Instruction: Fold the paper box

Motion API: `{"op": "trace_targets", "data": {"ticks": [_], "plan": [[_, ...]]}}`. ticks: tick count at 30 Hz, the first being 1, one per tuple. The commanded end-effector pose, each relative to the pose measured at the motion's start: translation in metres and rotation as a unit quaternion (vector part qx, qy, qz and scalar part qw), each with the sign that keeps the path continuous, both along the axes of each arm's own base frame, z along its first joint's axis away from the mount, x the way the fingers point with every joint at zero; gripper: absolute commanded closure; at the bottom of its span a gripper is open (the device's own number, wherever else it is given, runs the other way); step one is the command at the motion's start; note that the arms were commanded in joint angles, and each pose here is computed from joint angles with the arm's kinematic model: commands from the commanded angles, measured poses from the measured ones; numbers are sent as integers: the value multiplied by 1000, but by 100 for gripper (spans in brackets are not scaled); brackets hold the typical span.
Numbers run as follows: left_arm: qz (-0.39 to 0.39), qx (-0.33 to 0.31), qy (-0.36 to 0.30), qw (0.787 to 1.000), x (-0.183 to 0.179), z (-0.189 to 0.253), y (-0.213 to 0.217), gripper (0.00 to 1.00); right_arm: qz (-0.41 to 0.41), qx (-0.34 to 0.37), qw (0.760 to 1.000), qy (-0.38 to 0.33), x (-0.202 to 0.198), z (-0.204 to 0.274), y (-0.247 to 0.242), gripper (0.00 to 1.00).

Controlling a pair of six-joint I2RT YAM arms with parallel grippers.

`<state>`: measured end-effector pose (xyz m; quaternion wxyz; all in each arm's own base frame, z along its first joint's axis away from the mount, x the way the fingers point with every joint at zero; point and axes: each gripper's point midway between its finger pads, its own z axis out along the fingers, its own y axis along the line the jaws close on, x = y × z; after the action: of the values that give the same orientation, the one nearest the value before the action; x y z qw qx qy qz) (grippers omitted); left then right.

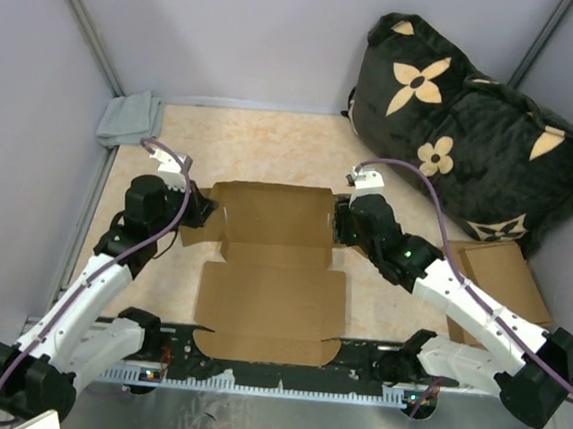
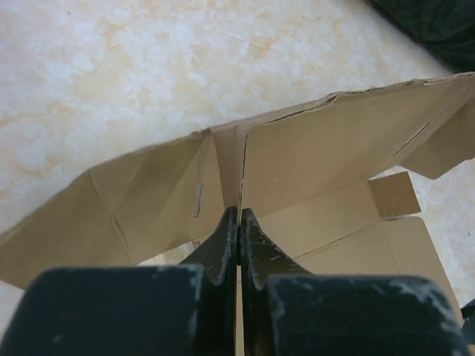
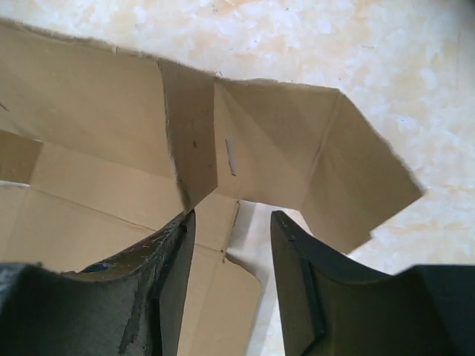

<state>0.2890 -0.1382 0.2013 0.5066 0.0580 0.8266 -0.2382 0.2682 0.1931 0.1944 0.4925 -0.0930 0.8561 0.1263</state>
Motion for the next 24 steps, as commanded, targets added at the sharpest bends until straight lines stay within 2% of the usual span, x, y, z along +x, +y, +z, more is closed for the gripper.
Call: {"op": "trace_targets", "data": {"ticks": [1, 12, 24], "plan": [[3, -35, -25, 999, -9, -5, -1, 100, 1, 1, 1000, -3, -6, 34, -3, 51], [35, -28, -43, 998, -11, -10, 10, 100, 37, -20, 999, 8, -12, 57, 1, 51], [33, -8, -37, 999, -10, -16, 9, 100, 58, -30, 998, 15, 8, 63, 27, 61]]}}
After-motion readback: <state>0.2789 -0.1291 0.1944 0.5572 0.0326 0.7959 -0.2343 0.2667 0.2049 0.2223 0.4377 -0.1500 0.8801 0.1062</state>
